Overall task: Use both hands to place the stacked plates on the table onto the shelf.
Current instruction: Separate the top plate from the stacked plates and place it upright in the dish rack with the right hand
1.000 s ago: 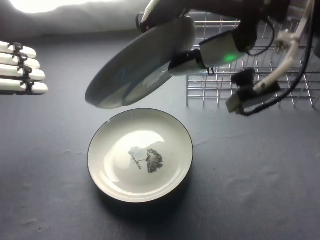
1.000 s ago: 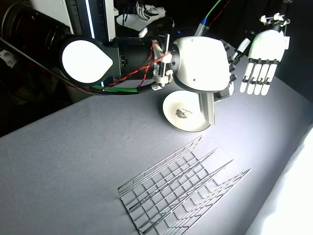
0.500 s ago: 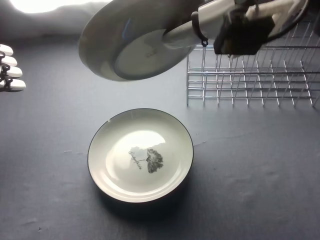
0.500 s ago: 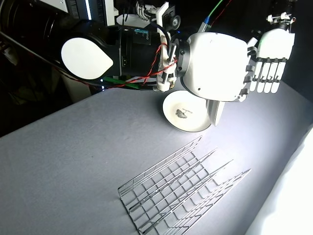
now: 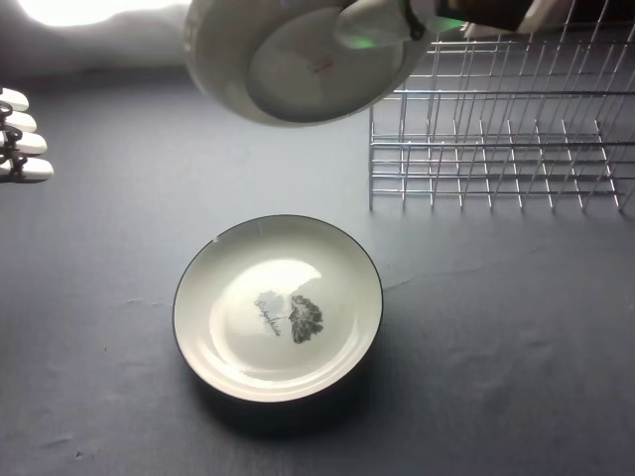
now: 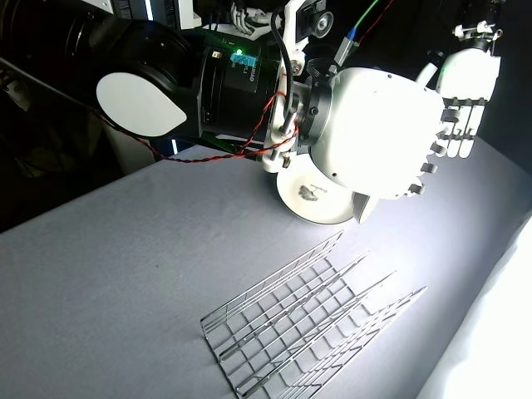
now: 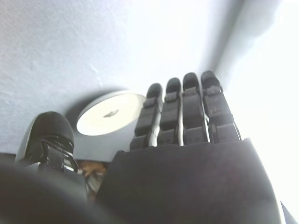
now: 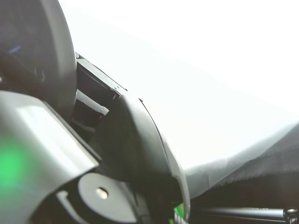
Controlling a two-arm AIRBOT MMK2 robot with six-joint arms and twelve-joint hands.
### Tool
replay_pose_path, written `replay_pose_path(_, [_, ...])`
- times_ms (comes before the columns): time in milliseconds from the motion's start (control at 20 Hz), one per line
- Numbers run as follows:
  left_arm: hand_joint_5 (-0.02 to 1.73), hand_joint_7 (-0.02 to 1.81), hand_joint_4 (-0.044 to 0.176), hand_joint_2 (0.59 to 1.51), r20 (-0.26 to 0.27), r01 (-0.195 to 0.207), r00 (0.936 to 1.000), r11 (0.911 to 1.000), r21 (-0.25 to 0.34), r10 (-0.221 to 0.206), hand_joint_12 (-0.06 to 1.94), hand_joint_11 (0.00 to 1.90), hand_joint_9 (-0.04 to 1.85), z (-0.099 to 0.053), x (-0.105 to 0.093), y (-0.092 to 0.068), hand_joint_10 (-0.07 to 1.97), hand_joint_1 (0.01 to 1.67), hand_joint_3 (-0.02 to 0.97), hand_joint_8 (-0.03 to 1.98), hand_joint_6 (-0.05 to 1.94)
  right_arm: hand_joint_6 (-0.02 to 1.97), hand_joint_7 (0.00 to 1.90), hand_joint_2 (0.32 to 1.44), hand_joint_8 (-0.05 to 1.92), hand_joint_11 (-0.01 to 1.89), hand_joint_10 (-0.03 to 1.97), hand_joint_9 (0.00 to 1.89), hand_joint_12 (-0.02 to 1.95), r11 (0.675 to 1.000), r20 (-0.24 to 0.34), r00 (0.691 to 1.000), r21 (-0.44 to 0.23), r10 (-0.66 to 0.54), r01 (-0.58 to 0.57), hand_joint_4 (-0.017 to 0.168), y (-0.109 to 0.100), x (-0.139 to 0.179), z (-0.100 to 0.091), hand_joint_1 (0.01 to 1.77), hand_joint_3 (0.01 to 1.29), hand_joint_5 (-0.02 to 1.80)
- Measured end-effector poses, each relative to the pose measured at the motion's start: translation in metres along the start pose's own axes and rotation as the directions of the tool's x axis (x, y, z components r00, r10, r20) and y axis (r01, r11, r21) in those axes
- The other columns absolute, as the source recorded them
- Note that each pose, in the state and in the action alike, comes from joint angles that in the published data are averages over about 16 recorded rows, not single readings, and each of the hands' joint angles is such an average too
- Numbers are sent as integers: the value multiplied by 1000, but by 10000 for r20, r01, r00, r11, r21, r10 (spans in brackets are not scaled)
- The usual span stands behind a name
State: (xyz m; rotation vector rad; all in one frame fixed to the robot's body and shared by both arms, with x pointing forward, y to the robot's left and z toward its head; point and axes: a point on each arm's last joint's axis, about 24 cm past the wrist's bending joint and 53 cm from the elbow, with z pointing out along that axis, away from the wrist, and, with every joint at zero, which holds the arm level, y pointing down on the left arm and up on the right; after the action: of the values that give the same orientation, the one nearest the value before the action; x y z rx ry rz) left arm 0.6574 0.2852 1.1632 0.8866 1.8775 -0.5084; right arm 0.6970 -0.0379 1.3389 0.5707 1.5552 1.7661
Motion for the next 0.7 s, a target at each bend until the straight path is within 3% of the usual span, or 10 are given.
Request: replay_pose_path(700, [19, 13, 1, 1173, 256, 68, 9996, 9996, 291, -76, 8, 16, 19, 2, -9, -9, 9, 17, 15, 16, 11, 861, 1146, 969, 551, 861, 931, 1056, 1055, 9959, 1356, 9880, 612, -742, 664, -7, -16, -77, -25, 1363, 15, 989])
